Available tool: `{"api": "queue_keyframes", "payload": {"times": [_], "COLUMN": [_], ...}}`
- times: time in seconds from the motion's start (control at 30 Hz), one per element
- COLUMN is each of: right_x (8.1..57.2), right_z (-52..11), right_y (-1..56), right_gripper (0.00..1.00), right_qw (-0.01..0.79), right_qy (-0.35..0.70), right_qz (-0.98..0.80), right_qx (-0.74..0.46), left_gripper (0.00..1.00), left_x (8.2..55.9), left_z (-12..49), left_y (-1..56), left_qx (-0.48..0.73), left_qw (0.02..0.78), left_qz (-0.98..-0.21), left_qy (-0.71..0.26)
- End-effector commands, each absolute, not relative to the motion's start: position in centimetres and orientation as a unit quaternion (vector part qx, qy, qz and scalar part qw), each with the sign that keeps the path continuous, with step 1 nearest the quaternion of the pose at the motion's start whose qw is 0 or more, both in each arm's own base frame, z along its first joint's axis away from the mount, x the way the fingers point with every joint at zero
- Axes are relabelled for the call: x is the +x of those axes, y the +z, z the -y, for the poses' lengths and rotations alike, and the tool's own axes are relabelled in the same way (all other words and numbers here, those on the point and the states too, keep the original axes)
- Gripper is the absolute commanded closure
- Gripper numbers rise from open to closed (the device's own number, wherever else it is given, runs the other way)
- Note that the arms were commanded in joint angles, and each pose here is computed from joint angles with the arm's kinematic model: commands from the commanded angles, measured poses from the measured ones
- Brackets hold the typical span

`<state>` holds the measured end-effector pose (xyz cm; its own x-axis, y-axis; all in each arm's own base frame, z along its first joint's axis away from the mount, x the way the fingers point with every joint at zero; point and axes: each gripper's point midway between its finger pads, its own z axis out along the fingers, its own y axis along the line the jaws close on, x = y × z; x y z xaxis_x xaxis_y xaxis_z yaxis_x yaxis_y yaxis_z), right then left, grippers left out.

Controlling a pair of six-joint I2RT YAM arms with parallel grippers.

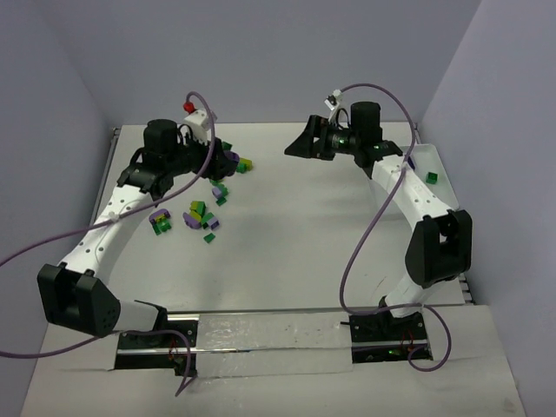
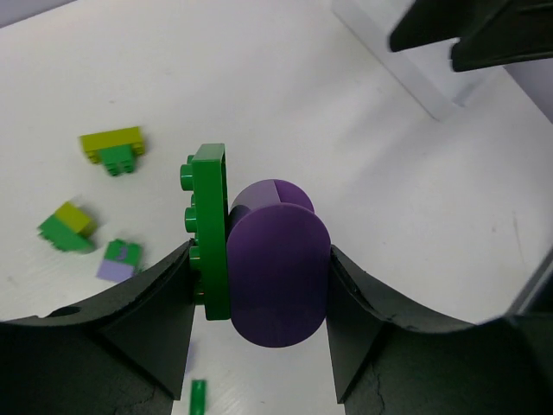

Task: Sort the legos into containers by color

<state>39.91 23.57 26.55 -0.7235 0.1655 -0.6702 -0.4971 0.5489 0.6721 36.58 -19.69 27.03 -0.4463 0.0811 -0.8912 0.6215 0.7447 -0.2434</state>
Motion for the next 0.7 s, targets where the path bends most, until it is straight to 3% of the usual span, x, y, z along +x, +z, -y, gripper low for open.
{"api": "queue_keyframes", "payload": {"times": [0.0, 0.67], "right_x": [36.8, 34.0], "right_z": [-26.7, -32.6], "right_y": [31.8, 29.0], "right_gripper": [0.0, 0.03], "right_qw": [0.367, 0.264], "right_qy": [0.526, 0.568], "right_qz": [-0.755, -0.767], "right_qx": [-0.136, -0.137], "left_gripper": [0.73, 0.75], "left_x": [35.2, 33.0], "left_z": [22.1, 26.3], "left_y": [25.7, 26.7], "left_qx": [0.242, 0.283], "left_qw": [0.449, 0.449], "left_qz": [-0.8, -0.785], "left_qy": [-0.316, -0.319]}}
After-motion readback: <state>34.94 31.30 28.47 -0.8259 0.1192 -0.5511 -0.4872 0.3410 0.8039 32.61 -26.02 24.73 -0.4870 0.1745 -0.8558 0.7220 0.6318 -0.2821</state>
